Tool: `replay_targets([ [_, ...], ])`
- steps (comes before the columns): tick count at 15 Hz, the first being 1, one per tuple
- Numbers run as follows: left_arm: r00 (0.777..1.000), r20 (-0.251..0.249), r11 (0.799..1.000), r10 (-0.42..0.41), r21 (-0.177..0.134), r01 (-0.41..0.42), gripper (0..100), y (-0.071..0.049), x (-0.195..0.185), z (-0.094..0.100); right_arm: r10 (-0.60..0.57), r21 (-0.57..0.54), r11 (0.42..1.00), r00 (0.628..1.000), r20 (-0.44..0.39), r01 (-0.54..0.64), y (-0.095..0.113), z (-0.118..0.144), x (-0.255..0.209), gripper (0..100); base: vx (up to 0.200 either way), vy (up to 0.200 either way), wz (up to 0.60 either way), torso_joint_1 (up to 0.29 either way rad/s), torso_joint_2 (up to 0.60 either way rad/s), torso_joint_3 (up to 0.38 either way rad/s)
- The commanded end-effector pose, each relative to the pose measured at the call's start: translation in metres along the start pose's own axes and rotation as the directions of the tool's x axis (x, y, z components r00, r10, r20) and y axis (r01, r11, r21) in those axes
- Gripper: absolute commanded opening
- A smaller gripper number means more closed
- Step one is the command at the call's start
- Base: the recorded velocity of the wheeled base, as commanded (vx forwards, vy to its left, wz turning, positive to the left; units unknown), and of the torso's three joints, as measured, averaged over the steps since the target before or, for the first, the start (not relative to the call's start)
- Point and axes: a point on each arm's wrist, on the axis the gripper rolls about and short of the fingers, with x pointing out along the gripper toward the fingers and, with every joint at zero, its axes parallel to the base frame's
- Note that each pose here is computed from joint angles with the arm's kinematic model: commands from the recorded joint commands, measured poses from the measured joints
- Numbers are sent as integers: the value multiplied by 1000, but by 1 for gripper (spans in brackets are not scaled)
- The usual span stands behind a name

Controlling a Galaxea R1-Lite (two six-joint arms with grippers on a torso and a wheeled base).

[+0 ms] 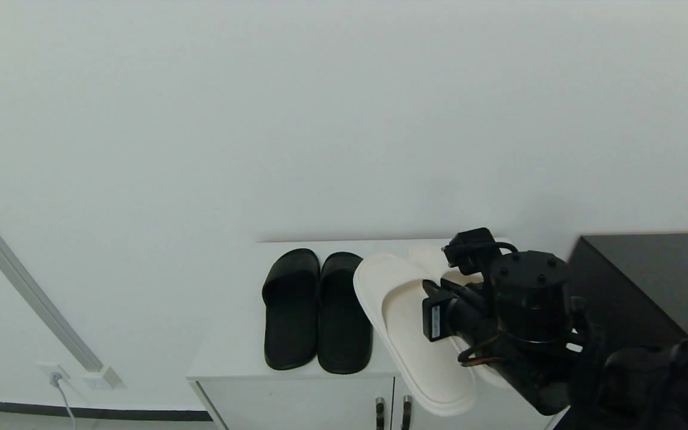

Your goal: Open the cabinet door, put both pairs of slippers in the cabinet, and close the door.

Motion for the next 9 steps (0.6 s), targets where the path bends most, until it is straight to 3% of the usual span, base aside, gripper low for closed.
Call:
replay_targets([
  [1, 1000, -1, 1000, 1, 0, -1, 0, 0, 0, 0, 107, 12, 994, 992, 60, -108, -1, 23, -37, 0, 0, 0, 0, 0, 0, 0],
  [6, 1000, -1, 1000, 1, 0, -1, 0, 0, 0, 0, 278, -14, 960, 960, -13, -278, -2, 21, -70, 0, 0, 0, 0, 0, 0, 0],
  [9, 1000, -1, 1000, 1, 0, -1, 0, 0, 0, 0, 279, -27, 959, 959, -53, -281, -4, 12, -72, 0, 0, 0, 0, 0, 0, 0],
])
